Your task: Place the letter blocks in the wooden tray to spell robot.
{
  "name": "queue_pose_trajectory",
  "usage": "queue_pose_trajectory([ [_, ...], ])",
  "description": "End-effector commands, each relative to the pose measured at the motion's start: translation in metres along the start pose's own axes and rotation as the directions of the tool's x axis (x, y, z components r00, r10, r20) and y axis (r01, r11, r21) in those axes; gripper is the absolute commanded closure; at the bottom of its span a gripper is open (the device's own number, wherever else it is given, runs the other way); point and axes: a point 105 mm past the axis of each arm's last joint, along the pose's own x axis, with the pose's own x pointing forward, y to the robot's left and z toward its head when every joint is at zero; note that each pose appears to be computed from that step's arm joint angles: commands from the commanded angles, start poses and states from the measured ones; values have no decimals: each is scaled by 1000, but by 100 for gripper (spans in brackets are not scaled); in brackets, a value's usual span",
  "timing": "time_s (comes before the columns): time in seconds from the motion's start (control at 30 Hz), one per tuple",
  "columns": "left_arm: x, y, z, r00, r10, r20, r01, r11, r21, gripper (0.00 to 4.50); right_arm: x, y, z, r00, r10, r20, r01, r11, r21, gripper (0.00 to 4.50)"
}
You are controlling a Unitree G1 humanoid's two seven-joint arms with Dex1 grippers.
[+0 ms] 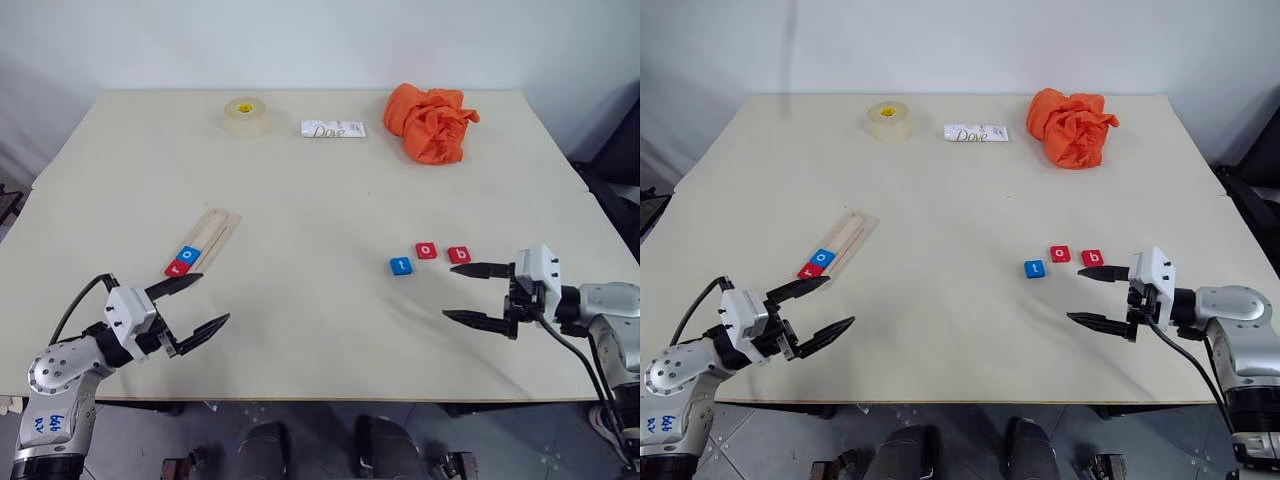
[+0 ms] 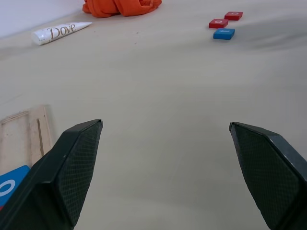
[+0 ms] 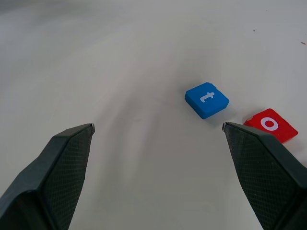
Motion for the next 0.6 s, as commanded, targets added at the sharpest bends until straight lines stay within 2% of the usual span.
queue_pose_trajectory([
  [0.03,0,2,11,999,9,43,-10,1000,23,0,-4,-6,14,999,-21,46,23,999,-31,2],
  [0.2,-4,6,9,998,66,0,-66,998,-19,0,-3,-11,15,998,-30,52,31,999,-30,2],
  [0.23,-7,7,9,997,74,-10,-75,995,-66,0,-1,-12,16,998,-28,56,30,999,-32,2],
  [0.3,-16,9,10,993,111,-26,-114,986,-122,0,3,-16,19,998,-21,63,23,999,-37,2],
  [0.37,-24,13,13,987,157,-37,-161,981,-113,0,5,-18,20,998,-14,68,17,999,-41,2],
  [0.5,-51,20,1,945,279,-174,-305,941,-148,0,13,-24,24,997,5,82,0,999,-52,2],
  [0.6,-70,24,2,935,302,-187,-330,933,-143,0,18,-24,27,996,34,88,-28,998,-64,2],
])
